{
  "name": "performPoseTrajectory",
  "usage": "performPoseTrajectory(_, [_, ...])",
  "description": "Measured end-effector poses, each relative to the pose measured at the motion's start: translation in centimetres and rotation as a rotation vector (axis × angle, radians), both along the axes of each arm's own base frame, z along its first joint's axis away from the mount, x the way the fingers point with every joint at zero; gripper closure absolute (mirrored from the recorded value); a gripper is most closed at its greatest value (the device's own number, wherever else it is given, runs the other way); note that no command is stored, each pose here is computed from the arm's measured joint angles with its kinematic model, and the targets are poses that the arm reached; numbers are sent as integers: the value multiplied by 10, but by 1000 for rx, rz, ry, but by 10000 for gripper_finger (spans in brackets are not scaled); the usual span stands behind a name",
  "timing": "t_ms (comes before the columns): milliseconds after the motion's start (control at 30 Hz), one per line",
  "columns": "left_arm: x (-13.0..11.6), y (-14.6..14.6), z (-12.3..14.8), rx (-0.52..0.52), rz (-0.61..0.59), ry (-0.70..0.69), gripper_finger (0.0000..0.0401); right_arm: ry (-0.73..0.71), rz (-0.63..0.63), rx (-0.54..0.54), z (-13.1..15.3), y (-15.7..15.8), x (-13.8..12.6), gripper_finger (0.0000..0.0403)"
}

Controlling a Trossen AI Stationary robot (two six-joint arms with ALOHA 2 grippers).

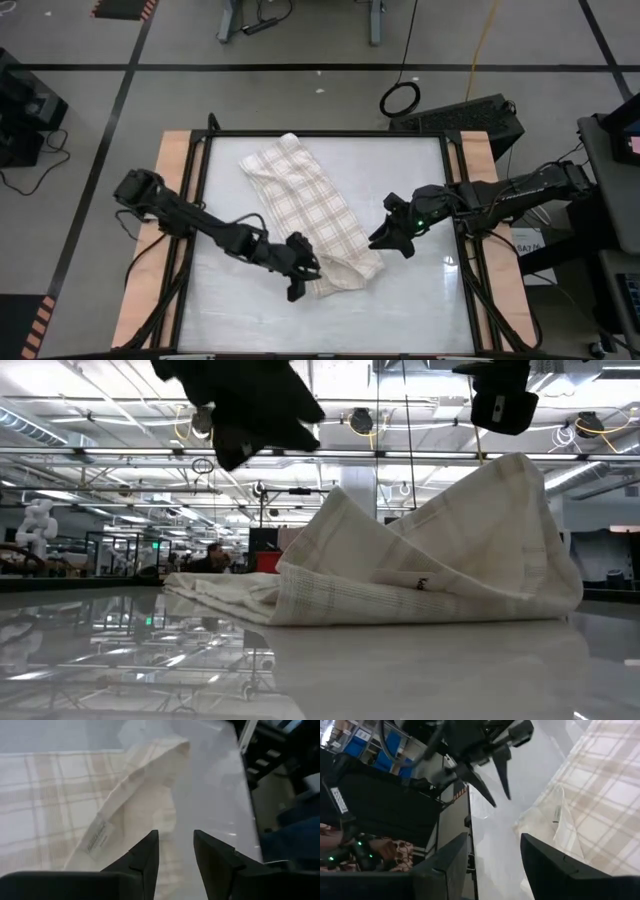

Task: Roll towel
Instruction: Roll the white-brown patterned towel

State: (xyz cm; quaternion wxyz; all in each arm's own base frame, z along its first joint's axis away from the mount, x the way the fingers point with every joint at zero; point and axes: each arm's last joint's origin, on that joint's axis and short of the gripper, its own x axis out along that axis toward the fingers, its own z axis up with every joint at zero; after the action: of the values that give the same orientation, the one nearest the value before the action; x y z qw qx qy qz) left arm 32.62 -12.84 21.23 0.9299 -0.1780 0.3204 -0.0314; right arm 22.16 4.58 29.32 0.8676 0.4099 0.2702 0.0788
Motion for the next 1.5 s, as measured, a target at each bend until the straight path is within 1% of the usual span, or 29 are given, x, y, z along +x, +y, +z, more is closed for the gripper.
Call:
performPoseTrajectory(100, [8,-1,-15,28,-4,10,274,-1,-1,2,0,0,0,232])
performPoseTrajectory(200, [12,1,-24,62,-20,19,273,0,0,2,0,0,0,232])
performPoseTrajectory(333, [15,4,-30,115,-37,26,273,0,3,-2,0,0,0,232])
performPoseTrajectory(533, [19,14,-30,113,-96,30,278,-2,8,-6,0,0,0,232])
performPoseTrajectory(600, [20,18,-30,106,-111,23,289,-4,11,-9,0,0,0,232])
performPoseTrajectory(733, [26,23,-28,53,-199,-9,326,-8,16,-18,0,0,0,232])
performPoseTrajectory(833, [27,24,-34,18,-240,17,351,-7,20,-17,0,1,0,232])
performPoseTrajectory(900, [27,25,-35,17,-237,16,359,-7,22,-16,0,1,0,232])
performPoseTrajectory(967, [28,26,-32,41,-201,7,359,-6,23,-16,0,1,0,232])
performPoseTrajectory(1033, [29,26,-23,50,-182,-23,347,-6,38,-9,0,1,0,232])
performPoseTrajectory(1100, [30,25,-10,47,-177,-60,326,-2,44,-7,0,1,-1,232])
performPoseTrajectory(1133, [30,25,-7,48,-177,-55,311,0,45,-9,-1,1,-1,232])
performPoseTrajectory(1267, [23,23,-18,68,-198,66,244,-3,49,-17,-1,1,-1,232])
performPoseTrajectory(1367, [23,17,-21,117,-245,63,200,-7,53,-25,-1,1,-1,232])
performPoseTrajectory(1433, [22,15,-23,162,-252,58,187,-8,53,-27,-1,1,-1,232])
performPoseTrajectory(1500, [23,16,-22,182,-241,43,187,-8,53,-26,-1,1,-1,232])
